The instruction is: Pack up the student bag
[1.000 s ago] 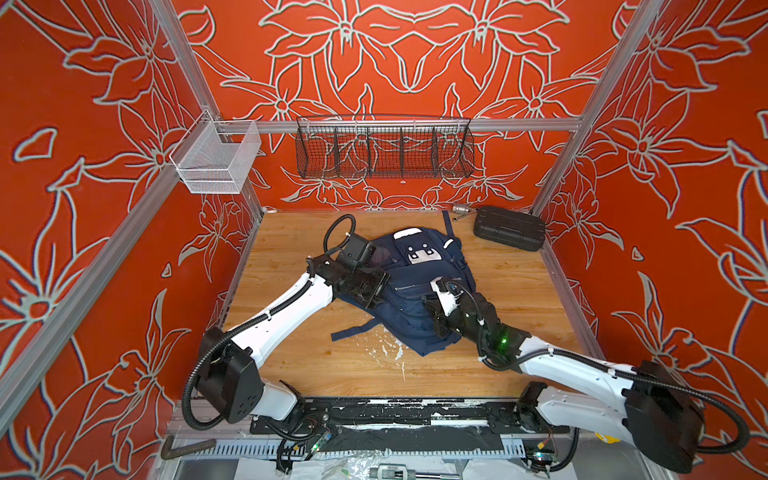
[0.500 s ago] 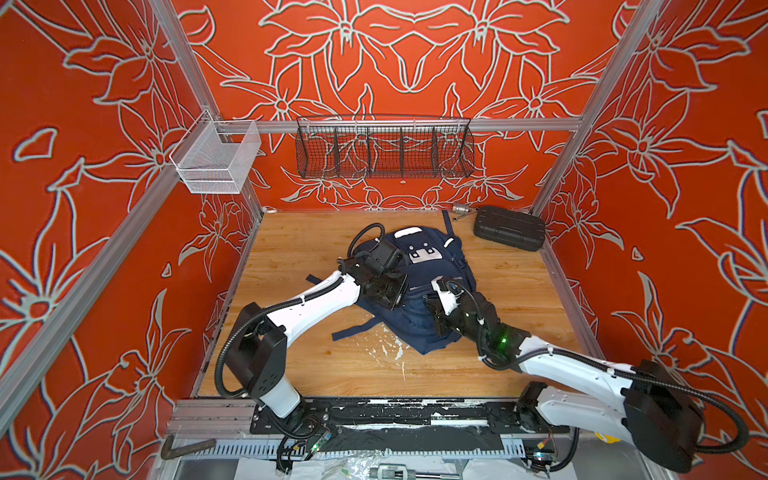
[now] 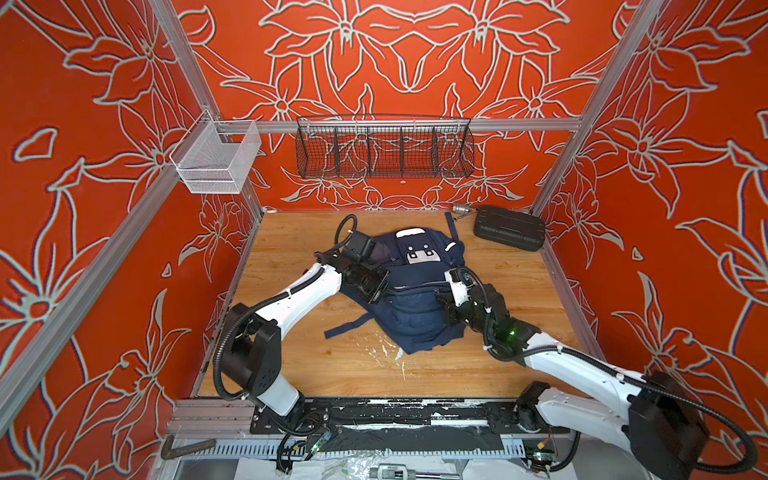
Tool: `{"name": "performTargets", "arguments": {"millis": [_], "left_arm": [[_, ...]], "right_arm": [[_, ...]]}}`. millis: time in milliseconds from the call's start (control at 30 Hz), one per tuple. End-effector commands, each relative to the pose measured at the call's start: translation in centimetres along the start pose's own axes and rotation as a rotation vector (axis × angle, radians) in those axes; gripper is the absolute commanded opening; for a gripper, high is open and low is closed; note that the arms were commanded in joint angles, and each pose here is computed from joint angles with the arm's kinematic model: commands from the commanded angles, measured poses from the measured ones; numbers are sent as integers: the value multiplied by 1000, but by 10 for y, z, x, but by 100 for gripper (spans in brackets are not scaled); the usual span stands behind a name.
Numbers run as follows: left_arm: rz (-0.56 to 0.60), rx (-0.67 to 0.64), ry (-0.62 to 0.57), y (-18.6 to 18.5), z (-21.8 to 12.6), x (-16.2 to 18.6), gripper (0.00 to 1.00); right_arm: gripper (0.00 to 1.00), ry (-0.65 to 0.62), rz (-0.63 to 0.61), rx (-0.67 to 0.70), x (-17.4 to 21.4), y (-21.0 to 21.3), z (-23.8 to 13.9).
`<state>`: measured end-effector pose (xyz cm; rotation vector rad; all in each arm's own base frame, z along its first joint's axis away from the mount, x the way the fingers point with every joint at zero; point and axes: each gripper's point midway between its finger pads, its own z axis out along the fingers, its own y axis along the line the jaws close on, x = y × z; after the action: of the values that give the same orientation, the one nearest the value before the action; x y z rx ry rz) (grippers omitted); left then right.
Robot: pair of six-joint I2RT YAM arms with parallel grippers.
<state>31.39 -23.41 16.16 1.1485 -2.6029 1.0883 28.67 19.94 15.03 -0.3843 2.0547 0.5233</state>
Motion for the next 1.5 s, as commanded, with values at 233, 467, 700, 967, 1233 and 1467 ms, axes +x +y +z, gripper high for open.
{"name": "performTargets", "arguments": {"millis": [233,467,700,967,1233,1467], "left_arm": [[47,-141,82,42,-44,-35,0],[112,-157,45,26,-65,-75,0],[108,-132,14,6,-52,-102,32],[-50,-10,-135,-3,-60,-63,45],[-106,20,-133,-3,-24,5,50],[-117,22,-137,-13,1,19,50]], "right_arm": [[0,-13,27,118,-22,-52,12],[0,-94,-88,-80,-24,3,-4],[0,-107,-106,-127,-12,40,-2],[0,-106,-118,-160,-20,55,9],[0,-111,-118,-183,-18,58,10],[0,-115,-115,-196,-16,59,8]]}}
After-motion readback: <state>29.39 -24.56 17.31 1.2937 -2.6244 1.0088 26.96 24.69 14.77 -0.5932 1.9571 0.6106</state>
